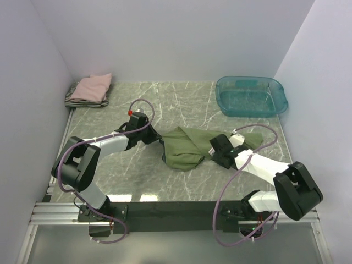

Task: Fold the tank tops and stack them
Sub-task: Flatten the tank top out

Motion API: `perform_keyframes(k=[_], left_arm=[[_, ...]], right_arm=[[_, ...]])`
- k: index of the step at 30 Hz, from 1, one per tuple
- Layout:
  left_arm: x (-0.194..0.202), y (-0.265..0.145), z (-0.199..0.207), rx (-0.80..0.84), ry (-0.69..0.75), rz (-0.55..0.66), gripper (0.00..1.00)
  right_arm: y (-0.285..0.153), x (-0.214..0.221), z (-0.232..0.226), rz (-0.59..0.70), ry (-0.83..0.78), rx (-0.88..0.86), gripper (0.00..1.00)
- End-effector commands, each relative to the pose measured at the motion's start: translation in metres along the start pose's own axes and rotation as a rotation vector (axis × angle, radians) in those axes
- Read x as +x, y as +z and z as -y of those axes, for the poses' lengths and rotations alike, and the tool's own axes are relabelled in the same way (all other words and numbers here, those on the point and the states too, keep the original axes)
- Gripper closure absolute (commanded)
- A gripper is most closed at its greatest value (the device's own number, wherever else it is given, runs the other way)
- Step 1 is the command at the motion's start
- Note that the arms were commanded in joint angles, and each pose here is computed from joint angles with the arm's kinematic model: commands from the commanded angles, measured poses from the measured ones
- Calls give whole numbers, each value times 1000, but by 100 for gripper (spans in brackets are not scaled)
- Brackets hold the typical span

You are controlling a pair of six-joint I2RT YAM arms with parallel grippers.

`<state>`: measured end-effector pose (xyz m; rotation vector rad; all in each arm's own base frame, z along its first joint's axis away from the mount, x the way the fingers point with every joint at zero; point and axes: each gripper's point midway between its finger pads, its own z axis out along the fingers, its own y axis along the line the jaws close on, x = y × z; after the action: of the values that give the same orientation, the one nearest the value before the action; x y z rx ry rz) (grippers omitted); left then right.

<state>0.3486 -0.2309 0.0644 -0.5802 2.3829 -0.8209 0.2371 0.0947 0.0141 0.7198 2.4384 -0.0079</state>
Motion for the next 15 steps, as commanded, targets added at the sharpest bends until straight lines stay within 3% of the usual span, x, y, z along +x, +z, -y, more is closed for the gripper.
perform_keyframes(k=[1,3,6,10,13,15], left_arm=[[-10,-8,5,13,25,41,99],[-10,-9,5,13,25,41,99],[-11,-11,6,14,29,43,99],[-15,-16,10,18,33,55,99],[-37,-26,24,40,25,101,99],[-53,-34,23,16,9,127,99]], right_arm=[[4,-18,-13,60,12,-4,52],[6,-18,-14,60,5,1,55],[8,-19,-15,62,-4,10,67],[-2,-26,-15,60,-29,26,100],[-34,-52,-28,96,-33,-35,100],[-75,-94,-51,179,-9,-136,100]])
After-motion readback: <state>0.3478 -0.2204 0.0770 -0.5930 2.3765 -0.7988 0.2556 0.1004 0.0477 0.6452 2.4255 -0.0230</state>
